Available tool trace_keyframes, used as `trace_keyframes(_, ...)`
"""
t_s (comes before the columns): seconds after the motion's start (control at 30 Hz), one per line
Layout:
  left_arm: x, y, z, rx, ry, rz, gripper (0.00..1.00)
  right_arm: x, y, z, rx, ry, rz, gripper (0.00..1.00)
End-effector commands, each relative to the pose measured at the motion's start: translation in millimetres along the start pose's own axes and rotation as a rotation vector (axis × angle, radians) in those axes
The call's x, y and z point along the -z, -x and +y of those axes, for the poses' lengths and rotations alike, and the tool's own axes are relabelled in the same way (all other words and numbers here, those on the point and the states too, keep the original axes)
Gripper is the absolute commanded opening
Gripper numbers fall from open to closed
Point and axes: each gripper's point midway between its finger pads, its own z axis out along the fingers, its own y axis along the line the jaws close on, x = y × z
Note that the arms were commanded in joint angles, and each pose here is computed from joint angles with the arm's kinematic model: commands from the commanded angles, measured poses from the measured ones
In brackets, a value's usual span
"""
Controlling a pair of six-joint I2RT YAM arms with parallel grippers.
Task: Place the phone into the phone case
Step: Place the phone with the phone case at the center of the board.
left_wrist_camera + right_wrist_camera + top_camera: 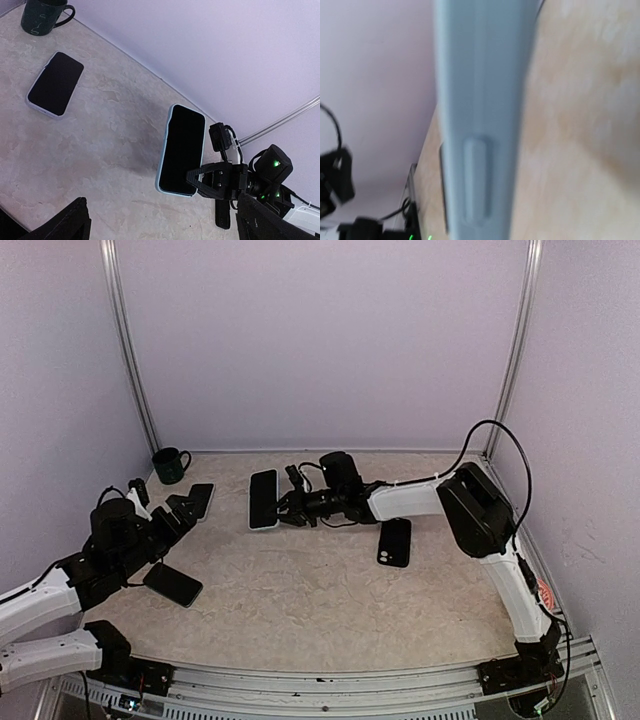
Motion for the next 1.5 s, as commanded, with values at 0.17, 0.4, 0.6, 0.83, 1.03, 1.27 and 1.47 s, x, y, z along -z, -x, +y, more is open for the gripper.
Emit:
trace_keyframes(0.17,2,-4,26,0.035,0.097,-0.008,0.99,-43,27,-24,-0.013,-0.033,-0.057,0.0)
trace_keyframes(0.4,7,-1,30,0.041,0.112,-0.027,0.99,-50,27,-44,-0.043,-0.06,-0.08,0.03)
trace_keyframes(0.6,5,-2,33,0.044,0.128,-0.029,0.99,-51,21,-51,-0.054,-0.082,-0.065,0.19)
trace_keyframes(0.83,-7,-1,37,0.017,0.192,-0.021,0.99,-44,11,-58,-0.064,-0.124,-0.047,0.31)
trace_keyframes(1.03,-24,-11,41,-0.017,0.242,0.03,0.99,-35,5,-57,-0.057,-0.158,-0.037,0.42)
trace_keyframes(1.27,-42,-24,42,-0.059,0.251,0.082,0.99,-12,-5,-53,-0.021,-0.242,-0.028,0.46)
trace_keyframes(1.47,-63,-38,30,-0.12,0.216,0.155,0.99,14,-13,-39,0.028,-0.28,-0.033,0.48)
